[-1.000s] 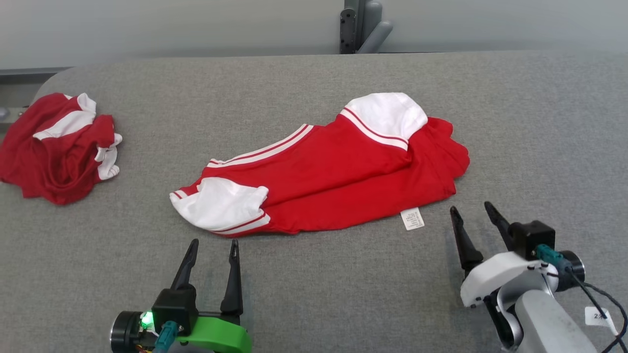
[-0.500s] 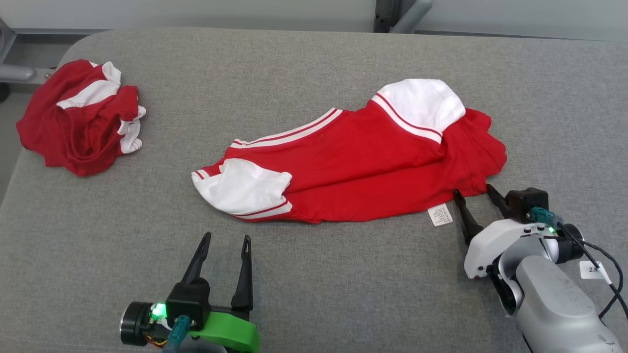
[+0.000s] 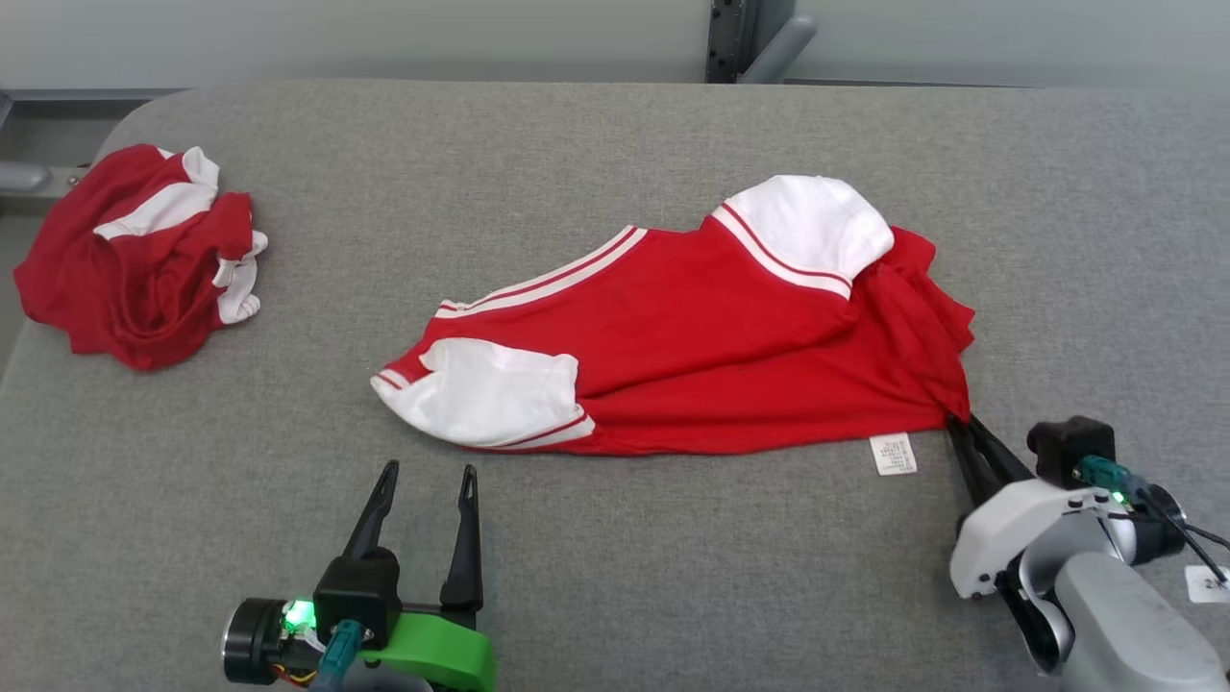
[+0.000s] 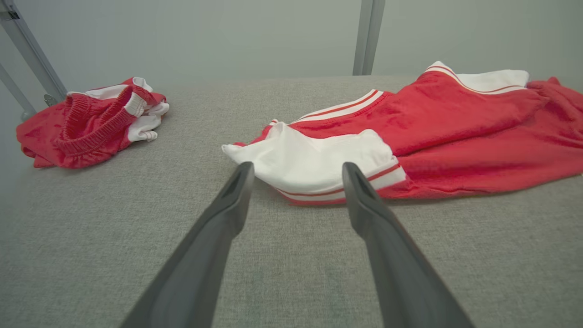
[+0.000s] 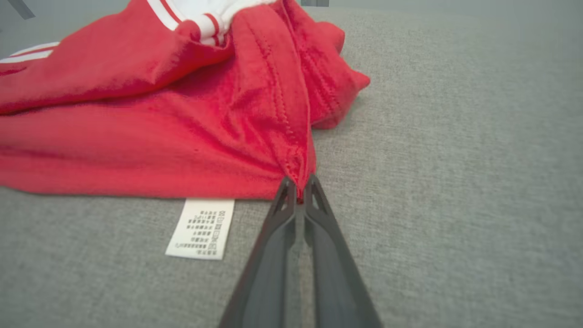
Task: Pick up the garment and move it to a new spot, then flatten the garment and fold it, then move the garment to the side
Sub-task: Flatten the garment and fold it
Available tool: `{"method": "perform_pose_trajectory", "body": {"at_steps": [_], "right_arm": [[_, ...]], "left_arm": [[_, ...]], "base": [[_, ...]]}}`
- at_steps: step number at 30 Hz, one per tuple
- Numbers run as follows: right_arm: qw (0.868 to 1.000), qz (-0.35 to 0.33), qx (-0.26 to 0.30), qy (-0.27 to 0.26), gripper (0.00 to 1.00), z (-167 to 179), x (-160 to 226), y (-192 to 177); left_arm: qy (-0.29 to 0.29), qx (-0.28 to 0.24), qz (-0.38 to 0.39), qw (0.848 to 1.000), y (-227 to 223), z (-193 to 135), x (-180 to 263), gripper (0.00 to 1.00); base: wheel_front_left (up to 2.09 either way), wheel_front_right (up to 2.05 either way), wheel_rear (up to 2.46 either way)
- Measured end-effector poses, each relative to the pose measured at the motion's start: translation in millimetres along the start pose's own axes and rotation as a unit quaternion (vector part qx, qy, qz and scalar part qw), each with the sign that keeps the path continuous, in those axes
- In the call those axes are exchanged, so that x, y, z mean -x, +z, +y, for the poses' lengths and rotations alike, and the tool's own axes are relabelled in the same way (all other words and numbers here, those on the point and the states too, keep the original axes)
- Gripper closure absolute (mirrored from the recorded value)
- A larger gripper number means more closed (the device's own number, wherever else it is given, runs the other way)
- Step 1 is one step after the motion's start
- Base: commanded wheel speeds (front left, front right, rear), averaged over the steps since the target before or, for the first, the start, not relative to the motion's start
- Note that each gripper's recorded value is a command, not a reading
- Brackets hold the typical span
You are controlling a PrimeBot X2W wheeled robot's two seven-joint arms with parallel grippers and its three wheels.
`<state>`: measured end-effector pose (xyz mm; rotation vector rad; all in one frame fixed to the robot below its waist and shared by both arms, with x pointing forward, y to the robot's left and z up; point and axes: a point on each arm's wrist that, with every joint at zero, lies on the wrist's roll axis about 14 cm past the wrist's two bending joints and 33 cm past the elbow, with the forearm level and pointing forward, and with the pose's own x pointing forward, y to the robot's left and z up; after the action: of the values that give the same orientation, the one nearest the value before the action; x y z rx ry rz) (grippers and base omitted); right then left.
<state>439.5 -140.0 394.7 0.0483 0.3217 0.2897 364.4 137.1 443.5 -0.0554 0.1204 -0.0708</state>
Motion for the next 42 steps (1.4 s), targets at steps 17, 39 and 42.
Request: {"method": "perform_pose_trajectory", "body": {"at_steps": [17,39,42], "right_arm": [[0.997,0.016,0.01,-0.08,1.0,-64,75,-27],[0.997,0.022,0.015,-0.07,1.0,-57,73,-30],[0.997,0.02,0.015,-0.07,1.0,-57,74,-29]], "left_arm": [[-0.07,0.072,0.06,0.993,-21,-43,-30,0.0],[-0.073,0.085,0.213,0.971,-52,-60,-35,1.0],[-0.076,0.071,0.216,0.971,-50,-58,-32,1.0]], "base": [[0.0,0.0,0.0],[0.0,0.0,0.0],[0.0,0.0,0.0]]}}
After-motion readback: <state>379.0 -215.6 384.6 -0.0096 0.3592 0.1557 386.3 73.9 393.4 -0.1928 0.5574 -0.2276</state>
